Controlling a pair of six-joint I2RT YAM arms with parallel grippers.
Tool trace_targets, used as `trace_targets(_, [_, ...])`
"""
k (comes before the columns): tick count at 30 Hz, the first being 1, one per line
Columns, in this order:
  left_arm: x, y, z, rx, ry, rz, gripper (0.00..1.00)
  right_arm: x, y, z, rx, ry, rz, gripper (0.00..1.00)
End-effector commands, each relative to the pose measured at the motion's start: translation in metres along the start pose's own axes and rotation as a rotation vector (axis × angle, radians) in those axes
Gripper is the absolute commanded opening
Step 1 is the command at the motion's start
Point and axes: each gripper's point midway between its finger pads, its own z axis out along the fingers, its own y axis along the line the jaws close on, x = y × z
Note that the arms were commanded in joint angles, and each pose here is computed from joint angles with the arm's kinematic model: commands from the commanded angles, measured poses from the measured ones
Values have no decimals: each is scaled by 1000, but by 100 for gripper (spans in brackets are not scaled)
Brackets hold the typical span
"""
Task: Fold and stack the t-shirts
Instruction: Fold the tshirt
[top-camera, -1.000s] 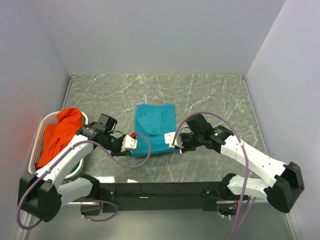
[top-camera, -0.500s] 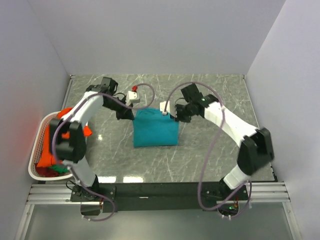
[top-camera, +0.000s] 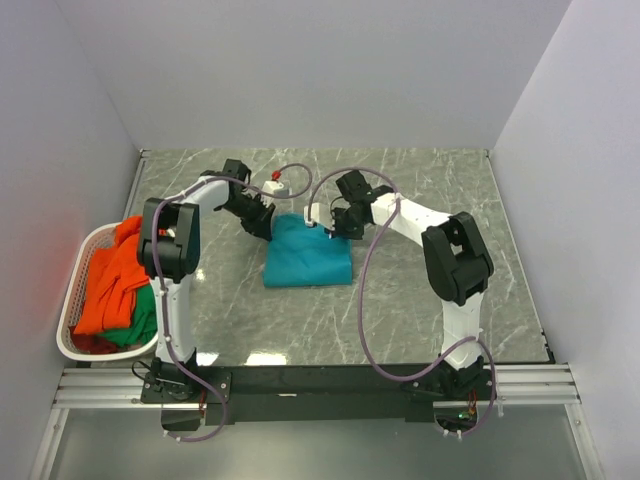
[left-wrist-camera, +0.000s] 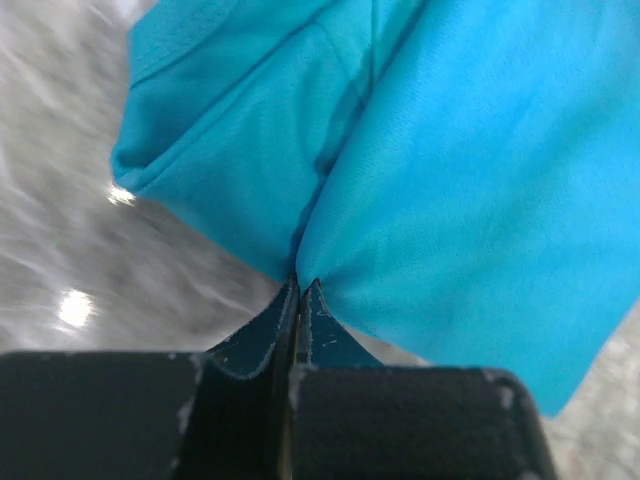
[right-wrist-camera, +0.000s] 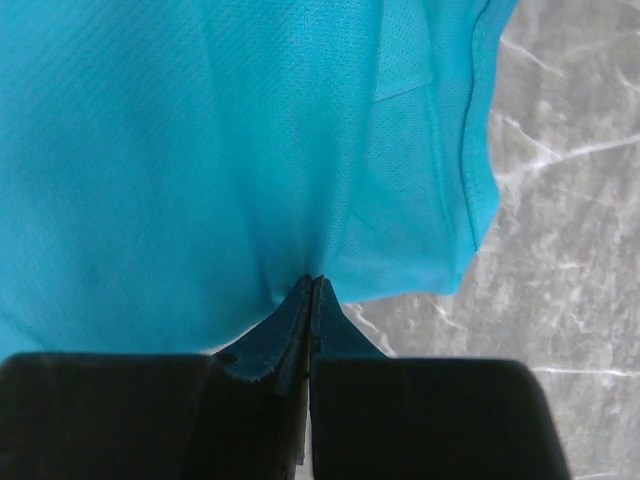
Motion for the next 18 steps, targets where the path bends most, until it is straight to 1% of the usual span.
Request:
trace_targets(1, [12,-35,-15,31,12,-95,4,-14,4,-10,47,-10,-22,0])
trace_targets(2, [16,-44,-17,46,14,-109,4,-17,10,-11,42,-12,-18,0])
trace_targets(3, [32,-57,-15,77,37,-142,4,-17,27,-8,15,-8,-26,0])
trace_targets(5, [34,-82,-27,121,18,-152,4,-29,39,-18,20,-36,-41,0])
trace_targets(6, [47,-97,-27,159,33,-179,4,-34,55,-16,-8,-38,-41,0])
trace_targets(7, [46,-106,-35,165,17,-155,5,-39,60,-26,-6,-50,-38,3])
trace_targets(8, [51,-115,-37,183,22,-164,7,-43,65,-30,-6,-64,-29,9])
trace_targets(9, [55,-124,-39,205,14,-173,12,-47,69,-33,-10,-83,18,28])
trace_targets(10, [49,-128,-48,198,-16,-160,24,-50,64,-45,15,-106,51,36])
trace_targets(11, [46,-131,-53,198,-43,-156,31,-51,63,-52,17,-116,110,57])
trace_targets(12, [41,-129,-61,197,-91,-149,41,-63,53,-66,23,-162,136,66])
trace_targets(13, [36,-127,-67,188,-123,-121,47,-56,48,-79,13,-159,202,69])
trace_targets(14, [29,-128,-76,167,-155,-68,53,-58,43,-89,7,-179,268,70])
trace_targets(15, [25,-124,-78,145,-179,16,66,-71,38,-108,-25,-239,301,70])
trace_targets(16, [17,-123,-84,117,-208,63,70,-65,27,-118,-21,-259,359,70])
trace_targets(18, [4,-119,-85,93,-254,123,72,-71,11,-132,-30,-313,430,70])
